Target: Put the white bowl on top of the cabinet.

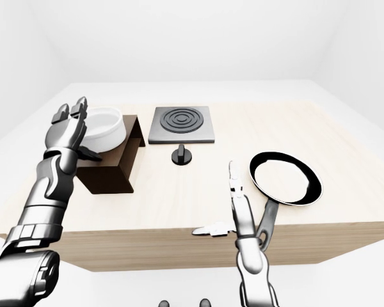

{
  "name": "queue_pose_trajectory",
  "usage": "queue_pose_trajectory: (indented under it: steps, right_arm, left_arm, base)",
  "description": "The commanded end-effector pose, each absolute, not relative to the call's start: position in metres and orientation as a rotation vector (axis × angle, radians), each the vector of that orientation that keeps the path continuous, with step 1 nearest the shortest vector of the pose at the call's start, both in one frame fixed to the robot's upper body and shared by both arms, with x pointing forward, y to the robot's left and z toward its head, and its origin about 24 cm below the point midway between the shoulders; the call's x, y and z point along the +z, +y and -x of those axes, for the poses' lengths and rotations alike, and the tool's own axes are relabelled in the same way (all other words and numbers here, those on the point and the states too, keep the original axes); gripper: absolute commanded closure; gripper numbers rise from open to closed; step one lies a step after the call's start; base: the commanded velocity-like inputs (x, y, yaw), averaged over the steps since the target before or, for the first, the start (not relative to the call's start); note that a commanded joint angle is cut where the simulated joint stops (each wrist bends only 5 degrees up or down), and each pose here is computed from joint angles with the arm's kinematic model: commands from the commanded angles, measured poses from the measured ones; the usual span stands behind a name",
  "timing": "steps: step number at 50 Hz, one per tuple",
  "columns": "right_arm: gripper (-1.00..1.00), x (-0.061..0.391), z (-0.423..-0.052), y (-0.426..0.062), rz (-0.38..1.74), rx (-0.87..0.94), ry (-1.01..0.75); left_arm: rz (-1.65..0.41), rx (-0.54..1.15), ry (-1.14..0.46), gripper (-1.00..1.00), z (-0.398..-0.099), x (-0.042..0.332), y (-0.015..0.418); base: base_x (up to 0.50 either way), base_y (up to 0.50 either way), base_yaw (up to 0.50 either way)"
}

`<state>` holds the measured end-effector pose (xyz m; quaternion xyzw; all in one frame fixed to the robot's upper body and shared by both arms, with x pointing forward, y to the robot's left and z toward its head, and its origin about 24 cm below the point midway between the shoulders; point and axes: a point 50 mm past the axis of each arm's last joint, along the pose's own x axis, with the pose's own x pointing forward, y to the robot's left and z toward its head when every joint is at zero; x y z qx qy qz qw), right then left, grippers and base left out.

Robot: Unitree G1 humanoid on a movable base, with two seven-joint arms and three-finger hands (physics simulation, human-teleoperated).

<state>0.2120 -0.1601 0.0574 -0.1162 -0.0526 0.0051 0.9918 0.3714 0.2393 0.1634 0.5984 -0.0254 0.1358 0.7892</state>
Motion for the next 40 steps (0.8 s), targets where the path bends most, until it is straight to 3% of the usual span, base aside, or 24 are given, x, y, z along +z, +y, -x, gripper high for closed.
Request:
queue_pose_trajectory:
  steps: [1, 5, 9, 12, 13, 19, 30, 40]
  right_arm:
    - [-1.0, 0.054, -0.212, -0.156, 0.242, 0.015, -0.094]
    - [-1.0, 0.072, -0.212, -0.157, 0.228, 0.002, -0.17]
    - [-1.0, 0.083, -0.211, -0.157, 0.228, -0.001, -0.214]
    - [-1.0, 0.086, -0.211, -0.157, 0.228, -0.002, -0.219]
    - [-1.0, 0.102, -0.21, -0.159, 0.228, -0.016, -0.244]
    - [-1.0, 0.137, -0.212, -0.163, 0.233, -0.041, -0.352]
    - [-1.0, 0.163, -0.218, -0.16, 0.248, -0.056, -0.48]
    - [-1.0, 0.177, -0.219, -0.155, 0.258, -0.052, -0.547]
  left_arm:
    - [-1.263, 0.247, -0.04, -1.0, -0.36, 0.154, 0.238]
    - [-1.058, 0.239, -0.254, -1.0, -0.314, 0.182, 0.223]
    - [-0.946, 0.187, -0.364, -1.0, -0.287, 0.189, 0.207]
    - [-0.928, 0.175, -0.381, -1.0, -0.28, 0.189, 0.203]
    - [-0.849, 0.134, -0.423, -1.0, -0.257, 0.183, 0.187]
    - [-0.698, 0.064, -0.356, -1.0, -0.224, 0.153, 0.17]
    - [-0.599, 0.067, -0.289, -1.0, -0.213, 0.131, 0.168]
    - [-0.508, 0.136, -0.359, -1.0, -0.205, 0.147, 0.18]
  base:
    - [0.0, 0.0, 0.0]
    - [0.0, 0.0, 0.0]
    - [0.0, 0.0, 0.0]
    - [0.0, 0.0, 0.0]
    - [0.0, 0.0, 0.0]
    - [0.0, 0.0, 0.0]
    - [0.0, 0.0, 0.0]
    - [0.0, 0.0, 0.0]
